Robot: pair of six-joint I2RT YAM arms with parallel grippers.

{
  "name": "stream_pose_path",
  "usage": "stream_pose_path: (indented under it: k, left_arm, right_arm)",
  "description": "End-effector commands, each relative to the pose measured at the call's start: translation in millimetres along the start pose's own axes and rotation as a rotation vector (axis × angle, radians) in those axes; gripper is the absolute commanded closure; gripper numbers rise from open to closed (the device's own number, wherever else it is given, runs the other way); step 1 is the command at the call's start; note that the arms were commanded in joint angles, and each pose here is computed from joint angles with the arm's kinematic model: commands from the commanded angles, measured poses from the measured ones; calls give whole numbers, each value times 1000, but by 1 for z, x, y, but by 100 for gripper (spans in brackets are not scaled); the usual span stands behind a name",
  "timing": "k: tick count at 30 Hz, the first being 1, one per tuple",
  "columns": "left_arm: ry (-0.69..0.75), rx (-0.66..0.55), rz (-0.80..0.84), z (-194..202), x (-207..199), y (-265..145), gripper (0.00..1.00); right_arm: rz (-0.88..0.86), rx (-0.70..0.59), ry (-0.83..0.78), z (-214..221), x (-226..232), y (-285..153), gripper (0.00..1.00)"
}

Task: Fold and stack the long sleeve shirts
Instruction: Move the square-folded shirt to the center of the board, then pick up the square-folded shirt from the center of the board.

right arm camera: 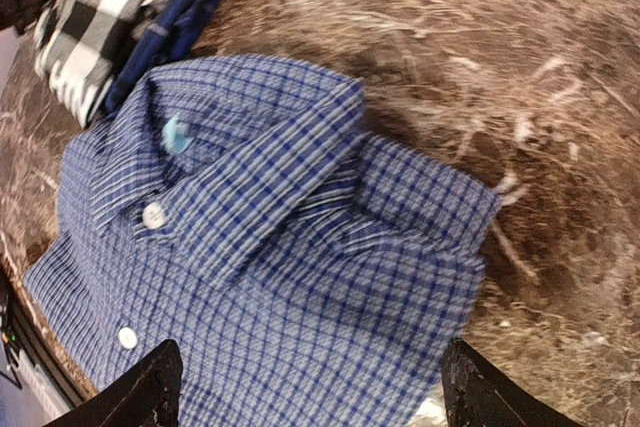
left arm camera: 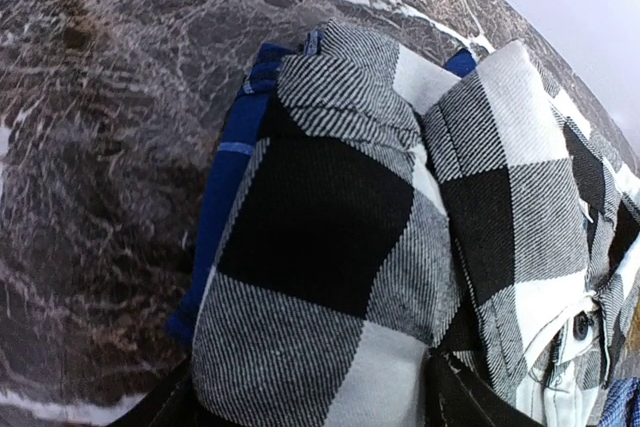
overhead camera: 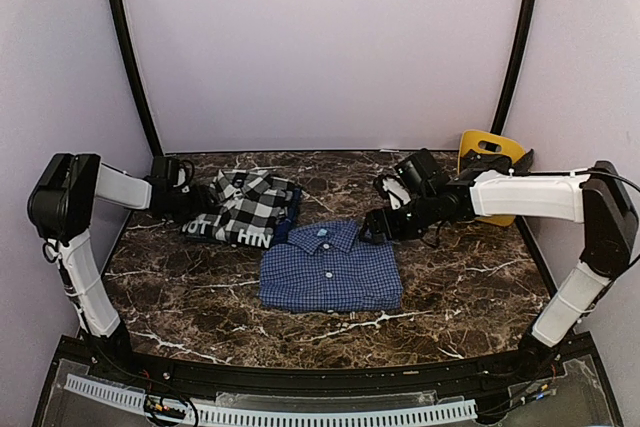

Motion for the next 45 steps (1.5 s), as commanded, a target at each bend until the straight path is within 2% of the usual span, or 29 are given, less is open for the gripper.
stream_pose_path:
  k: [1,7,10,12,16,22,29,33,45]
  left_arm:
    - [-7,33,-43,9,-3,-26,26]
    - [35,-111,-37,-19,-19,-60,15]
    - [44,-181,-14,-22,-24,-81,6]
    - [56,-191,22,-20,-29,-91,4]
    - [80,-117,113,5,-46,-104,6]
    - [79,69,305,88,-83,-116,14]
    - [48,244,419,162,-92,-115,17]
    - [41,307,446,180,-92,-101,20]
    - [50,436,446,213,-104,-63,21]
  right_arm:
    - [82,40,102,12,-30,3,14]
    - [68,82,152,31,-42,13,13]
    - [36,98,183,43,-45,18,13]
    - [-10,105,200,49,-44,23,15]
    - [-107,120,236,60,-41,32,17]
    - [-216,123,295,74,-39,42,24]
    - [-286,90,330,82,-38,46,40]
    - [-311,64,332,80,-36,45,49]
    - [-312,39,330,76,-34,38,56]
Point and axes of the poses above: each gripper's point midway between its finger pads, its own y axis out along the fingers, its own x axis along the line the jaws close on, z = x × y, the point moved 8 cm from there along -y, back along the fingers
